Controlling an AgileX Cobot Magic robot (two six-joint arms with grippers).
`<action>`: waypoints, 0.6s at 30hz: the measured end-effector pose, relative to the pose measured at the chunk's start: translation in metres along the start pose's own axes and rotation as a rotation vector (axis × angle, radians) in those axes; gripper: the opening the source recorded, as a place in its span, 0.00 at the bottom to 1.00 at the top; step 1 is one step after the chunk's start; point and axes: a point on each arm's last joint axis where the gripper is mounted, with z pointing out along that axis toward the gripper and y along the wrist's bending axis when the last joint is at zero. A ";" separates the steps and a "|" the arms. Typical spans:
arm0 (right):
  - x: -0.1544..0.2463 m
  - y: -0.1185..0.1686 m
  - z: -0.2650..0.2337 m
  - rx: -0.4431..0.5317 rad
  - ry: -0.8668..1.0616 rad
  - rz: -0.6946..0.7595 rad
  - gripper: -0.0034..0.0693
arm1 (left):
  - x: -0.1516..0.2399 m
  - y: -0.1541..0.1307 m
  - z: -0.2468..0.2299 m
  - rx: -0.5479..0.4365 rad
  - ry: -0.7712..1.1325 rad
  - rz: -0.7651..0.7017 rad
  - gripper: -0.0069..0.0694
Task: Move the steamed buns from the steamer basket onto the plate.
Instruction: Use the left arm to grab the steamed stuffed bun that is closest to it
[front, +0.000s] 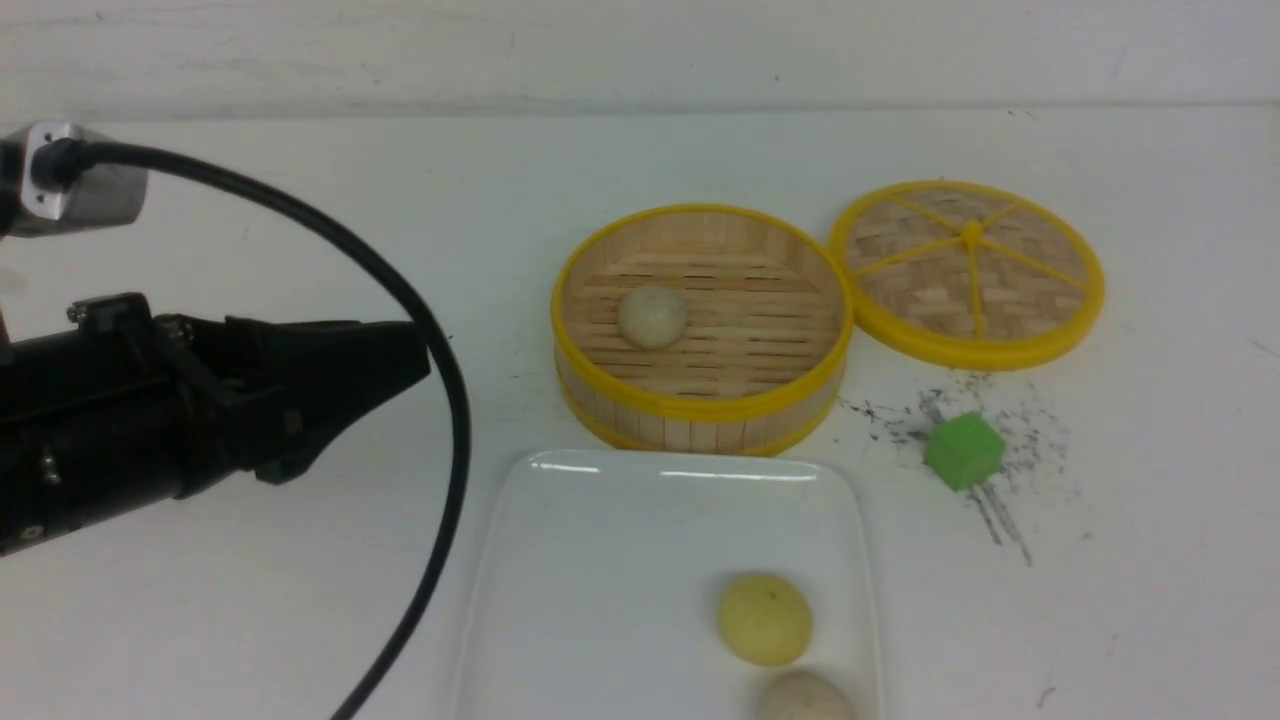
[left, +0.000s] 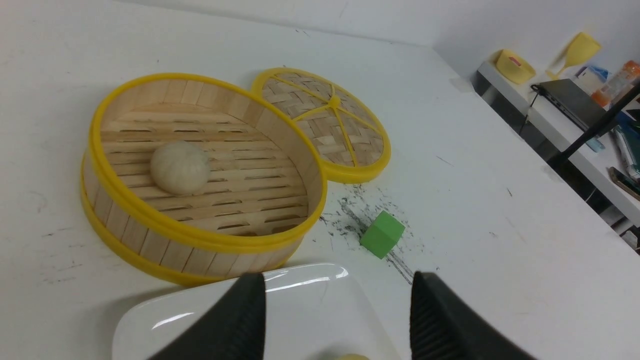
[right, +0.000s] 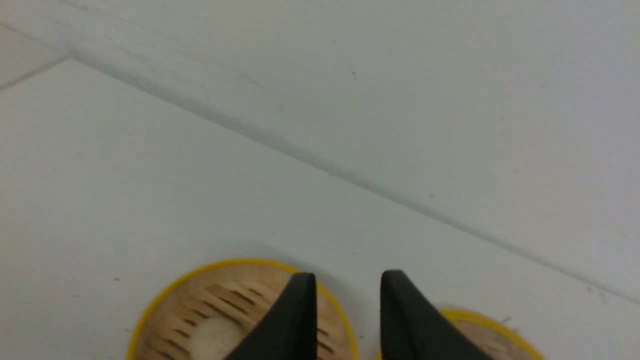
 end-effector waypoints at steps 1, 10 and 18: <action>-0.001 0.001 -0.008 -0.020 0.003 0.034 0.34 | 0.000 0.000 0.000 0.000 0.000 0.000 0.63; -0.012 0.002 -0.094 -0.061 -0.026 -0.072 0.34 | 0.000 0.000 0.000 -0.001 0.000 0.011 0.63; 0.002 -0.001 -0.172 -0.072 0.037 -0.192 0.35 | 0.000 0.000 0.000 -0.001 0.000 0.024 0.60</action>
